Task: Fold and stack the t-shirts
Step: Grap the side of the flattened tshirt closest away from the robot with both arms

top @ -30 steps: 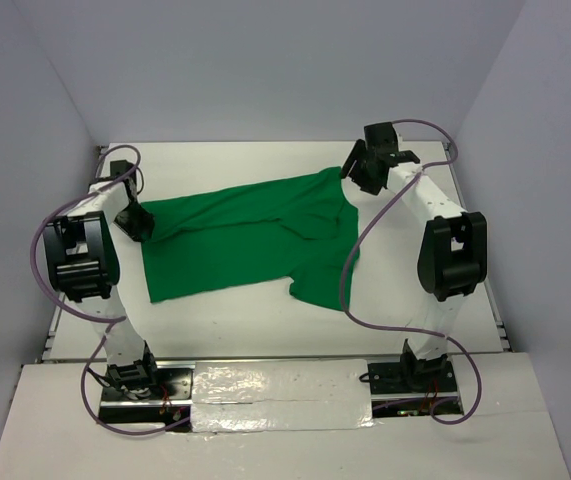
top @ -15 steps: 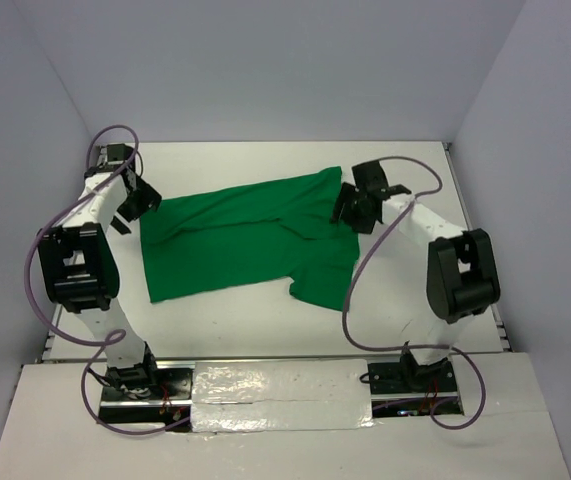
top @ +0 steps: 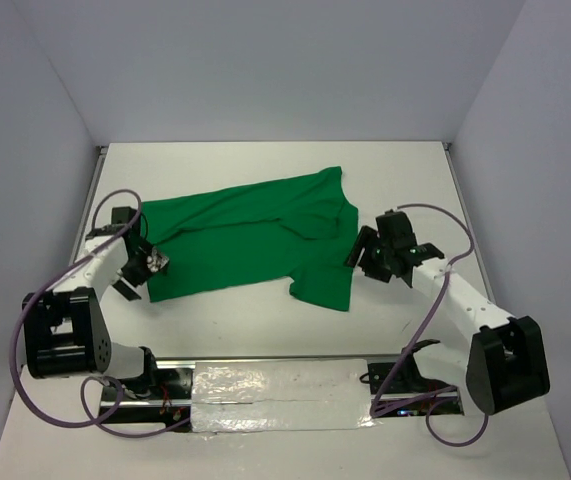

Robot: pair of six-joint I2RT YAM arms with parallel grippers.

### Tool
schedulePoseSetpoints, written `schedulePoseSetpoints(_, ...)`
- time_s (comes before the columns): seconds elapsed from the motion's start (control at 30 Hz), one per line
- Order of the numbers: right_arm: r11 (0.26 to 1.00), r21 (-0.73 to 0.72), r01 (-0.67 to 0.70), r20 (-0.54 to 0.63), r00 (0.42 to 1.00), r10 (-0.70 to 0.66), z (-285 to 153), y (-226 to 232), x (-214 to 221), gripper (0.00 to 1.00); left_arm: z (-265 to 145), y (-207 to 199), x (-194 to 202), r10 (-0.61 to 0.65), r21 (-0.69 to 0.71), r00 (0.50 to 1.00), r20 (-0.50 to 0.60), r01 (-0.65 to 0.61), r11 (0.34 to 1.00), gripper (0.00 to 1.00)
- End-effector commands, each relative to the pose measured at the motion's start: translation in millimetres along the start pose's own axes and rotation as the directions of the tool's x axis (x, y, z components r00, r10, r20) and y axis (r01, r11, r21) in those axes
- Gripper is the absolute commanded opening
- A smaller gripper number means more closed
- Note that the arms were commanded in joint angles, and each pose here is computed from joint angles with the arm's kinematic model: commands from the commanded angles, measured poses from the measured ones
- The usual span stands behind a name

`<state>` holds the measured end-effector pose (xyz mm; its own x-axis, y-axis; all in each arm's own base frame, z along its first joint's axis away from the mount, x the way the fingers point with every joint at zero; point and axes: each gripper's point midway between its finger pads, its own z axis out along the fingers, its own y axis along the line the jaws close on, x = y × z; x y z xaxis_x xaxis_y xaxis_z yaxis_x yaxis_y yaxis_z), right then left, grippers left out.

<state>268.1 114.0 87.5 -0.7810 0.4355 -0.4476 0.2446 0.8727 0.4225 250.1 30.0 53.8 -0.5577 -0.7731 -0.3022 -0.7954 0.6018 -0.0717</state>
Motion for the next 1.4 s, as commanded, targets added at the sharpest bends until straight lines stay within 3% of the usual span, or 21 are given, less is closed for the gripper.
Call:
schedulePoseSetpoints(0.0,0.998,0.014,-0.068,-0.093,0.993,0.069,6.8,-19.1,39.5,0.71,7.9,-2.5,23.7,-0.082,0.053,0.994,-0.067,0.086,0.995,0.93)
schedulePoseSetpoints(0.27,0.987,0.039,-0.158,-0.119,0.980,0.161,0.8,-43.0,76.0,0.72,16.5,11.3,29.5,-0.102,0.001,0.993,-0.053,0.102,0.995,0.82)
schedulePoseSetpoints(0.37,0.981,0.047,-0.189,-0.117,0.974,0.193,-1.4,-51.1,86.4,0.72,22.8,14.5,29.4,-0.137,-0.007,0.990,-0.030,0.137,0.991,0.72)
schedulePoseSetpoints(0.47,0.976,0.040,-0.214,-0.131,0.967,0.218,1.2,-53.4,95.2,0.71,32.7,15.0,24.7,-0.150,-0.028,0.989,-0.004,0.150,0.988,0.54)
schedulePoseSetpoints(0.5,0.975,0.038,-0.218,-0.136,0.966,0.221,2.8,-52.9,96.1,0.71,36.2,16.3,25.4,-0.153,-0.044,0.988,-0.008,0.153,0.987,0.42)
schedulePoseSetpoints(0.57,0.973,0.025,-0.229,-0.166,0.959,0.230,4.3,-50.4,102.4,0.70,37.4,16.0,22.7,-0.159,-0.052,0.987,-0.002,0.158,0.986,0.30)
schedulePoseSetpoints(0.6,0.972,0.013,-0.235,-0.170,0.957,0.234,6.0,-48.3,102.1,0.69,37.5,16.4,22.1,-0.163,-0.055,0.987,0.002,0.163,0.985,0.19)
schedulePoseSetpoints(0.73,0.968,-0.021,-0.252,-0.208,0.948,0.242,10.1,-42.8,110.3,0.64,35.2,14.9,19.2,-0.168,-0.049,0.986,0.014,0.168,0.985,0.00)
schedulePoseSetpoints(0.8,0.968,-0.032,-0.251,-0.224,0.945,0.237,13.2,-40.4,113.6,0.61,34.9,15.3,18.8,-0.169,-0.053,0.986,0.015,0.169,0.984,0.00)
schedulePoseSetpoints(0.87,0.967,-0.038,-0.250,-0.229,0.945,0.235,16.3,-37.2,114.3,0.51,34.9,15.1,19.1,-0.167,-0.052,0.986,0.010,0.167,0.985,0.00)
schedulePoseSetpoints(0.97,0.967,-0.023,-0.253,-0.210,0.947,0.243,19.8,-37.7,108.8,0.17,34.6,15.9,20.7,-0.163,-0.056,0.987,0.005,0.163,0.985,0.00)
schedulePoseSetpoints(1.03,0.969,-0.008,-0.248,-0.189,0.951,0.242,19.0,-39.0,103.7,0.00,33.1,15.6,19.9,-0.163,-0.053,0.987,0.006,0.164,0.985,0.00)
schedulePoseSetpoints(1.37,0.982,-0.067,-0.179,0.025,0.983,0.181,-15.5,-12.5,37.0,0.00,17.9,7.2,7.7,-0.137,-0.024,0.990,0.023,0.137,0.990,0.00)
